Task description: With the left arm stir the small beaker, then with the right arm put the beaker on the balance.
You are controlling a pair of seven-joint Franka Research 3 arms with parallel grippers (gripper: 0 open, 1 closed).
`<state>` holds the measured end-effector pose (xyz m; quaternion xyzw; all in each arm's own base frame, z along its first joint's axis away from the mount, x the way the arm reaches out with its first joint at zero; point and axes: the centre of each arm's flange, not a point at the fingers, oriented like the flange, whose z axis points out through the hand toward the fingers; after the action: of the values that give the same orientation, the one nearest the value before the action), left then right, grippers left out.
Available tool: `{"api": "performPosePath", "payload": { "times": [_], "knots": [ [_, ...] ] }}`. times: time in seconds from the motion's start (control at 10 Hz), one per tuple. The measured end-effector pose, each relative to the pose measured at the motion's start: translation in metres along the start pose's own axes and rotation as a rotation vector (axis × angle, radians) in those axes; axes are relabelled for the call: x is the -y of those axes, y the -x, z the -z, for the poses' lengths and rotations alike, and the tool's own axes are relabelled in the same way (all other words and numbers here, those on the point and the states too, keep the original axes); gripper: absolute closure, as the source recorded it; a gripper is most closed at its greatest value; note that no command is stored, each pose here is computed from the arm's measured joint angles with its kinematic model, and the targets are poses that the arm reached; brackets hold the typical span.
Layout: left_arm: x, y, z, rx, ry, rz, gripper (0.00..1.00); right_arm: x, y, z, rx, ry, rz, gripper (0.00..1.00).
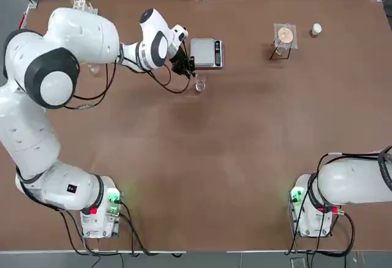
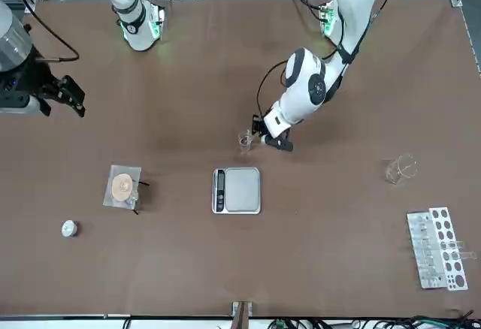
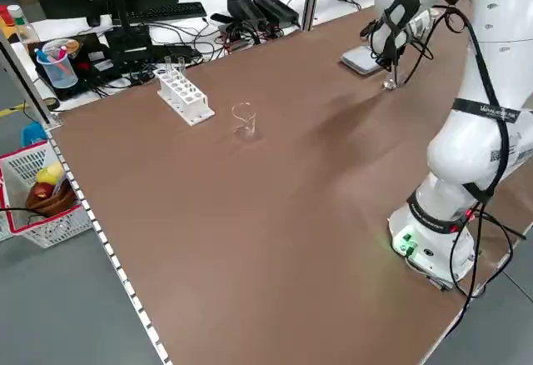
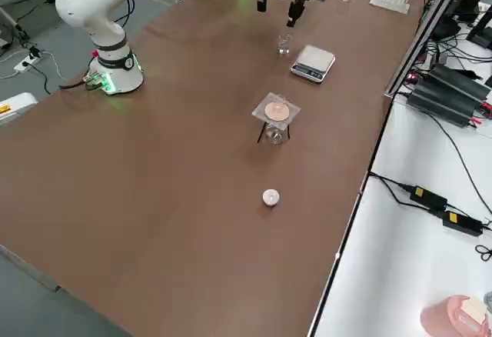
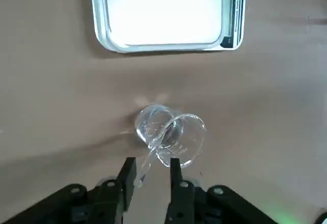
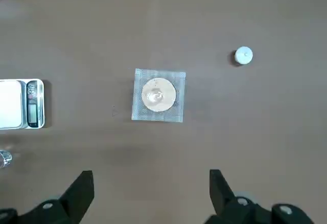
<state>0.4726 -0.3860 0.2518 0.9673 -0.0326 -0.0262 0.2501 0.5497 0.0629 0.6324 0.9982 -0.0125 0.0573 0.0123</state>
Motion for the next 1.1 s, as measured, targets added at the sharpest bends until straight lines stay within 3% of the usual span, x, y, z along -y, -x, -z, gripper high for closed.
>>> {"api": "performPosePath", "payload": {
  "times": [0.4,1.1],
  "knots": [
    [-0.0009,-0.0008,0.0008,-0.002,0.002,-0.001,0.75,0.0011,0.0002,-0.0005,0.003,-0.009,-0.001,0.00],
    [-0.0059,-0.0048,0.0049,-0.013,0.010,-0.005,0.75,0.0013,0.0003,-0.0009,0.004,-0.011,-0.001,0.00]
  ]
}}
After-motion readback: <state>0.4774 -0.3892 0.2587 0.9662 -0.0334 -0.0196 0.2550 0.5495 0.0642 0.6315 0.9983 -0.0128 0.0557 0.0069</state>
